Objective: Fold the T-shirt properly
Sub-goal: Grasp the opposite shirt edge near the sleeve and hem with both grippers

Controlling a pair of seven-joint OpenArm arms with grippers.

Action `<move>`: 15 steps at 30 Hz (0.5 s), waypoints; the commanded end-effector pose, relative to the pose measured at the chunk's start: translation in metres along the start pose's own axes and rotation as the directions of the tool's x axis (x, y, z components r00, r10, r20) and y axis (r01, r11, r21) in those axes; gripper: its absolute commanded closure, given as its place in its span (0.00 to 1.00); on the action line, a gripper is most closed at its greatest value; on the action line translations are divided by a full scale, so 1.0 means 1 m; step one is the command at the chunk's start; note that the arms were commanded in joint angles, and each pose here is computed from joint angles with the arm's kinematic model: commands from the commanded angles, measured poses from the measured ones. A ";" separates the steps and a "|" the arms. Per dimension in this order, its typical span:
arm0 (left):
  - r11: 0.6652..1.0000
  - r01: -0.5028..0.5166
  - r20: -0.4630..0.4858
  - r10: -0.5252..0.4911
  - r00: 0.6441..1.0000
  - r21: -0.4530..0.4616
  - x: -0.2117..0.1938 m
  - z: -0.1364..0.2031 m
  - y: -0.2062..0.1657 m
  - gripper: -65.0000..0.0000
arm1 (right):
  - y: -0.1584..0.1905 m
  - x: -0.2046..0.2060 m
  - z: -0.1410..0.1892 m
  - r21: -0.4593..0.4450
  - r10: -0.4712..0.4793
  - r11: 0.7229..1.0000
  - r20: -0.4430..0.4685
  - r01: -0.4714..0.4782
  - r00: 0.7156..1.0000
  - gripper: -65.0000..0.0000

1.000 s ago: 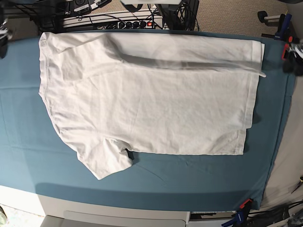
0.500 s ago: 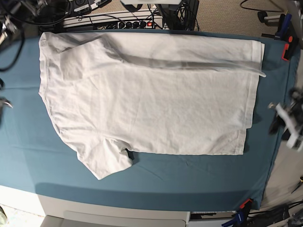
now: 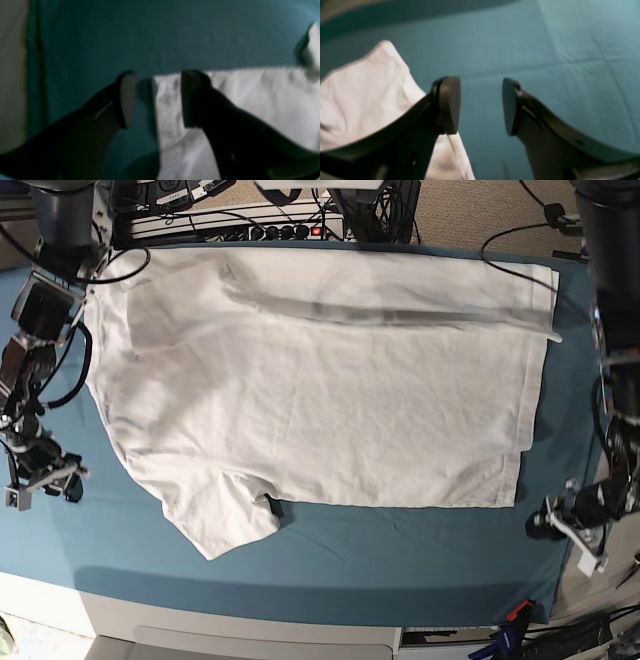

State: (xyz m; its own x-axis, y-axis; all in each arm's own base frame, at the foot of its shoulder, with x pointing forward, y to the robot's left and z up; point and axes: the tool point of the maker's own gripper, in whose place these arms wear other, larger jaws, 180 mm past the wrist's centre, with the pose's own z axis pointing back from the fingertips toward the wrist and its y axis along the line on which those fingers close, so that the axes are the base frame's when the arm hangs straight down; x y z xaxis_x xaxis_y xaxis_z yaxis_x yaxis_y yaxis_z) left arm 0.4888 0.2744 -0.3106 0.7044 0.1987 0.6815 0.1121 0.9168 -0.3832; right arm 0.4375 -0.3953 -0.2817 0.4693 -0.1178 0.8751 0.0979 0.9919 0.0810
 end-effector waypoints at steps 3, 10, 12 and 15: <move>0.998 -0.064 0.046 0.065 0.997 -0.013 0.023 0.000 0.001 0.57 | 0.011 0.029 -0.005 0.023 -0.008 1.000 0.075 0.006 0.997 0.57; 0.992 -0.128 -0.017 0.127 0.992 -0.007 -0.006 -0.009 0.008 0.57 | 0.066 0.006 -0.031 0.079 0.004 0.997 0.050 -0.008 0.999 0.57; 0.991 -0.133 -0.030 0.133 0.991 -0.002 -0.015 -0.010 0.010 0.57 | 0.076 0.002 -0.035 0.087 0.012 0.996 0.050 -0.016 0.999 0.57; 0.990 -0.139 -0.054 0.140 0.989 0.017 -0.034 -0.013 0.017 0.57 | 0.089 -0.004 -0.040 0.101 0.037 0.994 0.035 -0.040 0.999 0.57</move>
State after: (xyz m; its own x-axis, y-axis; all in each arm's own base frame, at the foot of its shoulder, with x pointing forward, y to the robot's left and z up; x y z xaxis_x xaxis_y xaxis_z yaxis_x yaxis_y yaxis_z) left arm 0.4605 0.2710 -0.3714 0.7914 0.2939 0.5359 -0.0164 0.8867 -0.4621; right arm 0.4654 -0.3043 -0.3255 0.5113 -0.0864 0.8551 -0.0047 0.9946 0.1033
